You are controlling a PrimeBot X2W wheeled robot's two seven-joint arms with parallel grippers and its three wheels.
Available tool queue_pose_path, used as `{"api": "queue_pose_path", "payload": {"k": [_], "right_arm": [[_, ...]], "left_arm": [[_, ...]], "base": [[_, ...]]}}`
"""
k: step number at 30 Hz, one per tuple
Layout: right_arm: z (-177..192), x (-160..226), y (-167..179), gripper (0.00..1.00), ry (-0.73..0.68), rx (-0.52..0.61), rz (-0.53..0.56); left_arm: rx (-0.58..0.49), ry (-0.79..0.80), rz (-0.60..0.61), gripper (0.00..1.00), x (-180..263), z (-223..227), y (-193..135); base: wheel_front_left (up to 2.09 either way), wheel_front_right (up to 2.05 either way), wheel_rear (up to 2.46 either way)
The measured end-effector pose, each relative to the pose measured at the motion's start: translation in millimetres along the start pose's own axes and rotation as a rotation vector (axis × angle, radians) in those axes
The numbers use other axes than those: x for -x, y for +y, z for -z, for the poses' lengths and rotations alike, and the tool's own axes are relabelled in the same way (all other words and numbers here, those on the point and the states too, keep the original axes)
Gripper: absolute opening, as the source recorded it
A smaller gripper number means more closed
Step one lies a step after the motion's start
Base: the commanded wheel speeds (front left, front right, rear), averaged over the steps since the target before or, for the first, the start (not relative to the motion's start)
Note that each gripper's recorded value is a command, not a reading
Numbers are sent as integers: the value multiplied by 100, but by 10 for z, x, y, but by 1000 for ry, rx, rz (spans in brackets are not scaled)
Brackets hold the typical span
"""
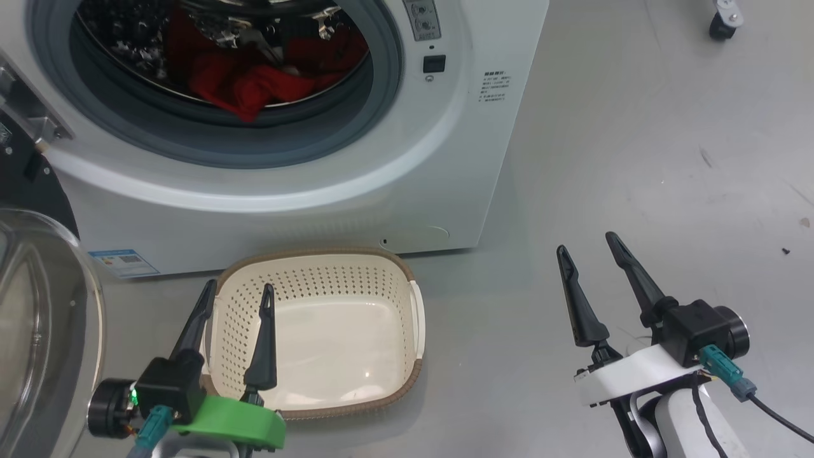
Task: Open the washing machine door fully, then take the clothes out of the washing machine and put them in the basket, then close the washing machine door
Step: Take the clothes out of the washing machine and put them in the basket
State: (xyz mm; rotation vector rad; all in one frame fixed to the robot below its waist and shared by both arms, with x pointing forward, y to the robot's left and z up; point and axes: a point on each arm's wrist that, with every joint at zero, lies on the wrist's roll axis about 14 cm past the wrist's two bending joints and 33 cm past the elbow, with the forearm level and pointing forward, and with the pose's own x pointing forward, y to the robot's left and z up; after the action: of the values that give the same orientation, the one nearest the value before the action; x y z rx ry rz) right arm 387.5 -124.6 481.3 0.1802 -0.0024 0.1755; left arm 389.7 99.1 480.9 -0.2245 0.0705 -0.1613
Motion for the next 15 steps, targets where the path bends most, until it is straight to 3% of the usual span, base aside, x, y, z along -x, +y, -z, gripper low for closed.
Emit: {"api": "queue_pose_path", "payload": {"k": [15], "right_arm": [[265,-377,-86,100,46,-12,-12]], "left_arm": [[9,70,25,100,-925,301,75]], "base": [[0,0,0]]}}
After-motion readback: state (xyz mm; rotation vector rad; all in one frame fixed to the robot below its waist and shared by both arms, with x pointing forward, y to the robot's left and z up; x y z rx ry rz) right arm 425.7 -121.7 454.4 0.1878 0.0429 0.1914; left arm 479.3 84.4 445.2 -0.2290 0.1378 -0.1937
